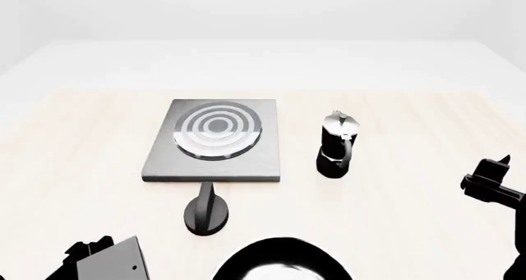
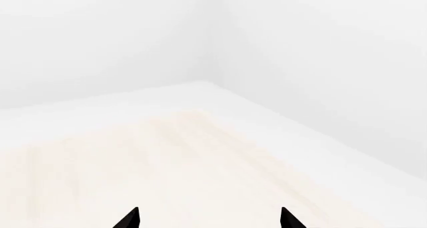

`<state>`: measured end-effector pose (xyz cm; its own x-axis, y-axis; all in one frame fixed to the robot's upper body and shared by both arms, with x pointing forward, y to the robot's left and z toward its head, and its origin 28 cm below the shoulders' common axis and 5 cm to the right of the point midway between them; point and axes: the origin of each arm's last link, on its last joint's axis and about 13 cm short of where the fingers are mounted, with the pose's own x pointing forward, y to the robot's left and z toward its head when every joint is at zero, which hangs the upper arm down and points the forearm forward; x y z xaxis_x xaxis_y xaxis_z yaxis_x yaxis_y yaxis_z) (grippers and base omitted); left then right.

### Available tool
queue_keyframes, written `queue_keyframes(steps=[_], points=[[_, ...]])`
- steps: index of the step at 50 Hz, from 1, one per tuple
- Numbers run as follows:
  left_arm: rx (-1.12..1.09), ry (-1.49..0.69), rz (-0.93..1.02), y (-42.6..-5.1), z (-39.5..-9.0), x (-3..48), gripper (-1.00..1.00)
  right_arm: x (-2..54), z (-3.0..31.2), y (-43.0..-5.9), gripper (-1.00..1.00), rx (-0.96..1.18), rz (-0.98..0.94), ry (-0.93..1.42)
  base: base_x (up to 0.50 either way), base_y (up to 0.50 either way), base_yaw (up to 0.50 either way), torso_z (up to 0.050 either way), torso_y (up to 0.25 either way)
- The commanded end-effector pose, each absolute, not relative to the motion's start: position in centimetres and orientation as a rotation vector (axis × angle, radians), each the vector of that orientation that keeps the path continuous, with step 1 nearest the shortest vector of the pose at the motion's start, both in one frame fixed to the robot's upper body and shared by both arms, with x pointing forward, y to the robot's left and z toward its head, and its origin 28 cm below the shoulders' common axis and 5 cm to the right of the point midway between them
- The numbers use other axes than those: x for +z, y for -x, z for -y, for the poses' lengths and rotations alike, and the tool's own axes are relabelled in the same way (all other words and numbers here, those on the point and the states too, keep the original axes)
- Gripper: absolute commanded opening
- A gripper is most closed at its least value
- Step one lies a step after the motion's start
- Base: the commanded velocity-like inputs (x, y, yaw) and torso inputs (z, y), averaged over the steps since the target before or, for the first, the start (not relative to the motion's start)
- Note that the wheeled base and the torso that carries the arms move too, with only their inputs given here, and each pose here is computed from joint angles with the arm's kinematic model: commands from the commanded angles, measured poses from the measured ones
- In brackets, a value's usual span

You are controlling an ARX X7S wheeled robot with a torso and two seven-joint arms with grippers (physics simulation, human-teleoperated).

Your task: Turn on the stove and put the frying pan on it.

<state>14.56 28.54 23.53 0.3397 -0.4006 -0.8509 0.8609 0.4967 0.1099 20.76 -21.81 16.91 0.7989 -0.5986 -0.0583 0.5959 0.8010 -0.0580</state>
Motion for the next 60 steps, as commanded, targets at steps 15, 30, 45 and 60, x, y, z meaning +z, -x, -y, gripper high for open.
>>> queue_keyframes(steps=[15, 30, 45, 60], points=[[-0.876, -0.621, -0.950, -15.0, -29.0, 22.1, 1.00, 16.6, 21.7, -20.9, 1.00, -0.647, -0.094, 0.054, 0.00, 0.00, 0.00, 0.000, 0.000], [-0.897, -0.618, -0.999, -15.6, -29.3, 21.2, 1.00, 16.9, 21.6, -20.8, 1.00, -0.644, -0.085, 0.051, 0.00, 0.00, 0.00, 0.000, 0.000], [-0.877, -0.611, -1.020, -16.1, -29.5, 20.7, 1.00, 16.6, 21.6, -20.8, 1.00, -0.640, -0.089, 0.054, 0.00, 0.00, 0.00, 0.000, 0.000], [-0.906, -0.603, -1.063, -17.3, -29.6, 18.9, 1.00, 16.4, 21.4, -20.8, 1.00, -0.636, -0.090, 0.054, 0.00, 0.00, 0.00, 0.000, 0.000]])
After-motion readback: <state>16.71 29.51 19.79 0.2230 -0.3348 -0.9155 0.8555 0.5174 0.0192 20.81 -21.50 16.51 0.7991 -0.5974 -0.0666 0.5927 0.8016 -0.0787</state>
